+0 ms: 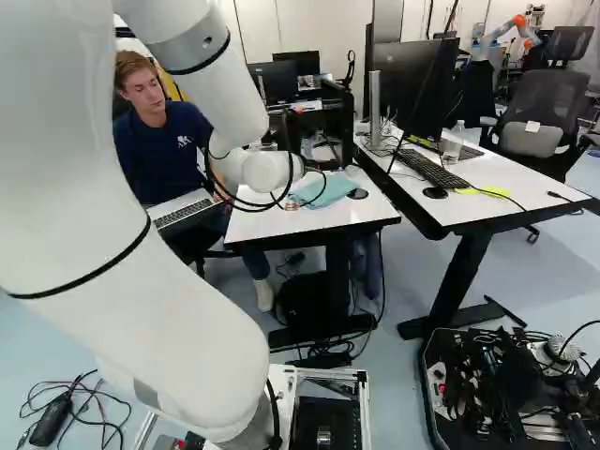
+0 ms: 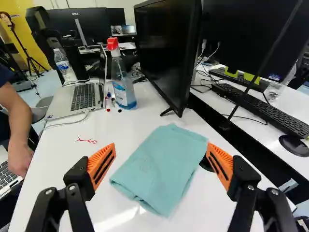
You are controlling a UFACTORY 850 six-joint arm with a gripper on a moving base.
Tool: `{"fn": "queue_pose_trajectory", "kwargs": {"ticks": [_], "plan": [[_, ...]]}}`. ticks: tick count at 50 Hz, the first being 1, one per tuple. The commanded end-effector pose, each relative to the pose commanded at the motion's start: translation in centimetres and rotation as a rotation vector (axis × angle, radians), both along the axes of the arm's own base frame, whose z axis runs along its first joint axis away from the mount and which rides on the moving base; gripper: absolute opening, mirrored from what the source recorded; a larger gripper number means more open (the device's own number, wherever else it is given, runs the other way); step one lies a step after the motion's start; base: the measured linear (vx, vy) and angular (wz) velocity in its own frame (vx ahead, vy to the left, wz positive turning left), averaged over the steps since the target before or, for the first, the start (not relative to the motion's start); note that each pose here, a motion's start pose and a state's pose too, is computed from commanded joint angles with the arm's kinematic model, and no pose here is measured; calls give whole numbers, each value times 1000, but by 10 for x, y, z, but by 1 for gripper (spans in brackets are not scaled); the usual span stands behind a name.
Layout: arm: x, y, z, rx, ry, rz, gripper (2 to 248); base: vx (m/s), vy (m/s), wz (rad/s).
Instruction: Clean the table with the green towel
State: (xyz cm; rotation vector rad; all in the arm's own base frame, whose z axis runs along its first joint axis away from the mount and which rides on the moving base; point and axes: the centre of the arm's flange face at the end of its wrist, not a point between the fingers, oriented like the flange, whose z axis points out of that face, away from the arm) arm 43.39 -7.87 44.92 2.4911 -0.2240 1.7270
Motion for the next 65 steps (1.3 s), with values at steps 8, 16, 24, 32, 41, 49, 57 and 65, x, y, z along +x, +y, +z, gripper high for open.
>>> {"fn": "queue_pose_trajectory", "kwargs": {"ticks": [8, 16, 24, 32, 41, 49, 57, 65], "plan": [[14, -7, 5, 5, 28, -9, 247, 0, 0, 0], [28, -13, 9, 11, 59, -18, 247, 0, 0, 0], [41, -20, 13, 19, 96, -25, 247, 0, 0, 0], [53, -25, 16, 27, 139, -30, 247, 0, 0, 0], [66, -29, 20, 37, 189, -33, 247, 0, 0, 0], [77, -32, 24, 46, 234, -33, 247, 0, 0, 0], [88, -33, 28, 55, 278, -32, 247, 0, 0, 0], [101, -34, 28, 60, 303, -29, 247, 0, 0, 0]]}}
